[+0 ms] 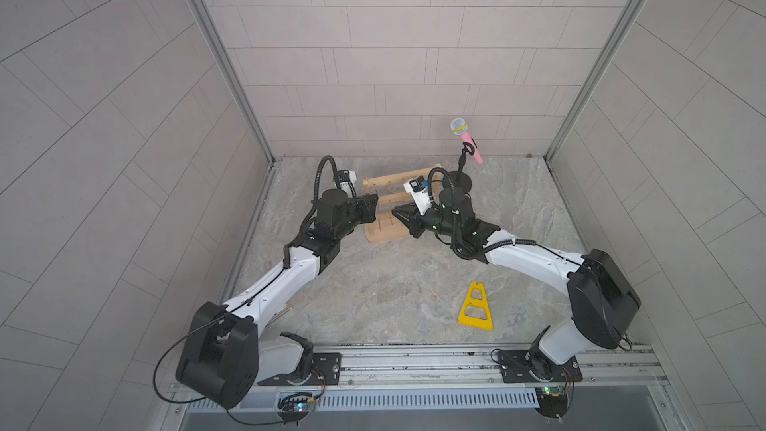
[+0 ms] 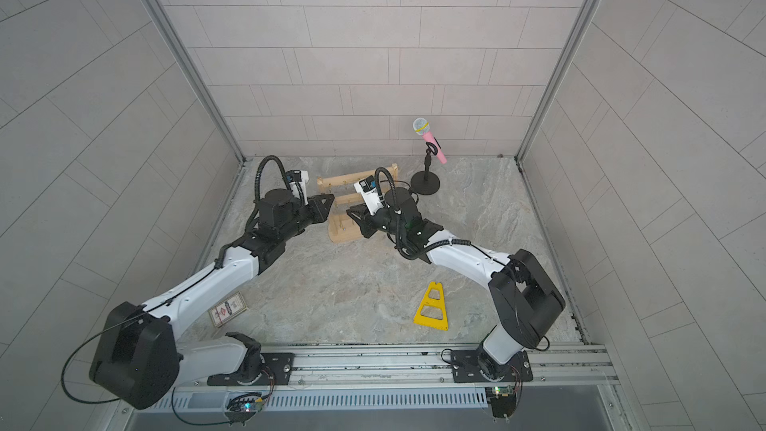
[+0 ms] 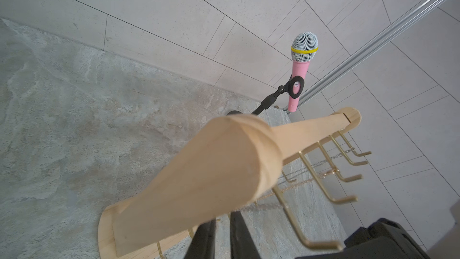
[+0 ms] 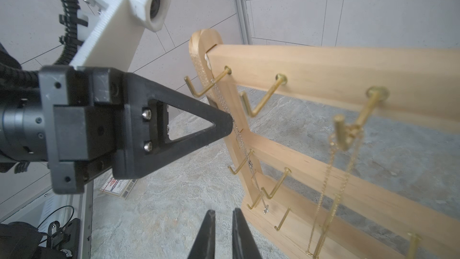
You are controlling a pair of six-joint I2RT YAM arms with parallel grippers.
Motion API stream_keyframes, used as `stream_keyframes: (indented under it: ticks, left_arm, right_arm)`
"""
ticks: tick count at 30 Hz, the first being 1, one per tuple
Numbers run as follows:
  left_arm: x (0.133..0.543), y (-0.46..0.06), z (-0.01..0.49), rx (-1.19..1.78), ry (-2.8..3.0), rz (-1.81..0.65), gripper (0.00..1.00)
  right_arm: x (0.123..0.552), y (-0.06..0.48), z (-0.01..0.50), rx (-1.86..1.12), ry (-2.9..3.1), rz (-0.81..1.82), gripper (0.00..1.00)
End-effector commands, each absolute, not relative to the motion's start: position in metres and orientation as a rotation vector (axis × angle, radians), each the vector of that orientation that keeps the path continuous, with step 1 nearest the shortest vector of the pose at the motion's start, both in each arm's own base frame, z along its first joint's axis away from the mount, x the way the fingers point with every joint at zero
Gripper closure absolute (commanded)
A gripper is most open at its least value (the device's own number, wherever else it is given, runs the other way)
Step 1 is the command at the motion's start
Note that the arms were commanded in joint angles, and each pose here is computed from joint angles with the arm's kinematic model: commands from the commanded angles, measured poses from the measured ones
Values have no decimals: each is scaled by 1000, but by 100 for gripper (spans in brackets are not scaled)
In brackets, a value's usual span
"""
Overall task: Hang the necklace on the jewelry display stand
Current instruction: Hang the necklace on the stand.
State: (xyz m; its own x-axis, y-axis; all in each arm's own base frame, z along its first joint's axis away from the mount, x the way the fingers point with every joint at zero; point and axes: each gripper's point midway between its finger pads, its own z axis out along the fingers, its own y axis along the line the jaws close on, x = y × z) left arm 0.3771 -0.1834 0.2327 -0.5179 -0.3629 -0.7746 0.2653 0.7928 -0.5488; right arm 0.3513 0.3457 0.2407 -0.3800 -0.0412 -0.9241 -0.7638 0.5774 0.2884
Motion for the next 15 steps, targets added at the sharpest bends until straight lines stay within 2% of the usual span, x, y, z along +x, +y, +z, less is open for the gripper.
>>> stream_keyframes:
  ticks: [1,15]
  left_arm:
    - [382,-186,244,-44,1936,-732,84]
    - [383,-187,237,-31,1953,-676,80]
  right_arm:
    - [352,347,245,-655,1785,908,83]
    - [352,346,244,-654,1787,907,83]
